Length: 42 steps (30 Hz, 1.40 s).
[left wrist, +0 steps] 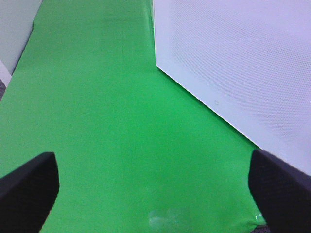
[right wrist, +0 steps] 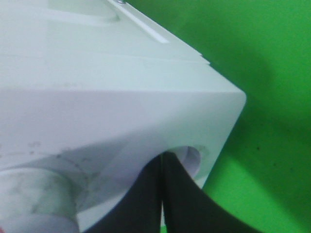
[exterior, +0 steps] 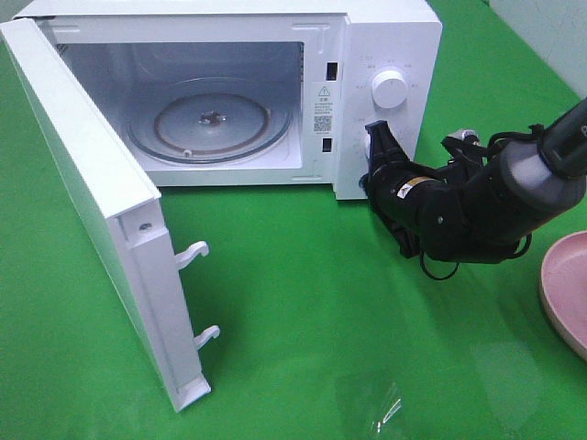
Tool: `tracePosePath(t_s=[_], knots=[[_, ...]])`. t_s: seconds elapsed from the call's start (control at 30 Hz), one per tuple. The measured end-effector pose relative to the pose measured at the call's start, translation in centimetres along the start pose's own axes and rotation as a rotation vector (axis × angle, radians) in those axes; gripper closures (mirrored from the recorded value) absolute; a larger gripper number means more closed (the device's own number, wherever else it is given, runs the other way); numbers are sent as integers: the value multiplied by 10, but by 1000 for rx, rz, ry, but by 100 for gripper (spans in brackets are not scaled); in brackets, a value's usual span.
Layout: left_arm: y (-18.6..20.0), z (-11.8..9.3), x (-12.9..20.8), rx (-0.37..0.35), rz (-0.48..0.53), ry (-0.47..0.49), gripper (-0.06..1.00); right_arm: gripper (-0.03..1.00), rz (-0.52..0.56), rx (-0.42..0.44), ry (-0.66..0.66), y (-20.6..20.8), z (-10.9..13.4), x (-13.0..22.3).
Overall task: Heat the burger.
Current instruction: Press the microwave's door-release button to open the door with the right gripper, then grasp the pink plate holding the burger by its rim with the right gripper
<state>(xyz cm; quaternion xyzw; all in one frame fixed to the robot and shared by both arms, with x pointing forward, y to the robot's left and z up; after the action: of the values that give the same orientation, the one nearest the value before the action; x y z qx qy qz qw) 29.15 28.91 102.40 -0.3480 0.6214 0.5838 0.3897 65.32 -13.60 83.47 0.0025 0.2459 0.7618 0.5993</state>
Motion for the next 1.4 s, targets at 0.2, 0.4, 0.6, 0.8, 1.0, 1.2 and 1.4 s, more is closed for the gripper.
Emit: tracePosePath(t_s=[0.2, 0.4, 0.6, 0.8, 1.0, 1.2, 1.4], knots=[[0, 0, 0, 0, -1, 0, -3, 97, 3, -63, -22, 23, 7, 3], [0, 0, 0, 0, -1, 0, -3, 97, 28, -89, -10, 44, 12, 11], [0, 0, 0, 0, -1, 0, -3, 97, 92, -32, 11, 67, 6, 18], [0, 0, 0, 0, -1, 0, -3, 96, 161, 17, 118, 94, 18, 16], [0, 0, 0, 0, -1, 0, -3, 95, 244, 53, 359, 115, 28, 16], [0, 0, 0, 0, -1, 0, -3, 94, 334, 106, 548, 133, 26, 14], [0, 0, 0, 0, -1, 0, -3, 93, 453, 162, 746, 151, 24, 7]])
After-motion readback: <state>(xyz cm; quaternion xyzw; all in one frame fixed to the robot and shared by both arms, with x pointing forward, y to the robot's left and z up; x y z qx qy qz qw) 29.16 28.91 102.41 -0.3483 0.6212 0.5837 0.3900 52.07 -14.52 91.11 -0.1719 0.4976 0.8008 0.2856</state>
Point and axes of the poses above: a point on each arm's last joint axis where the gripper is mounted, y pointing back along that axis away from the gripper, z along the wrist's bending axis when the last joint is at zero, x = y × z, the point moved 7 cm from there along -y, pointing out along that axis toward the gripper, and after that the axes turned 3 degrees about y, right-handed, at the moved point
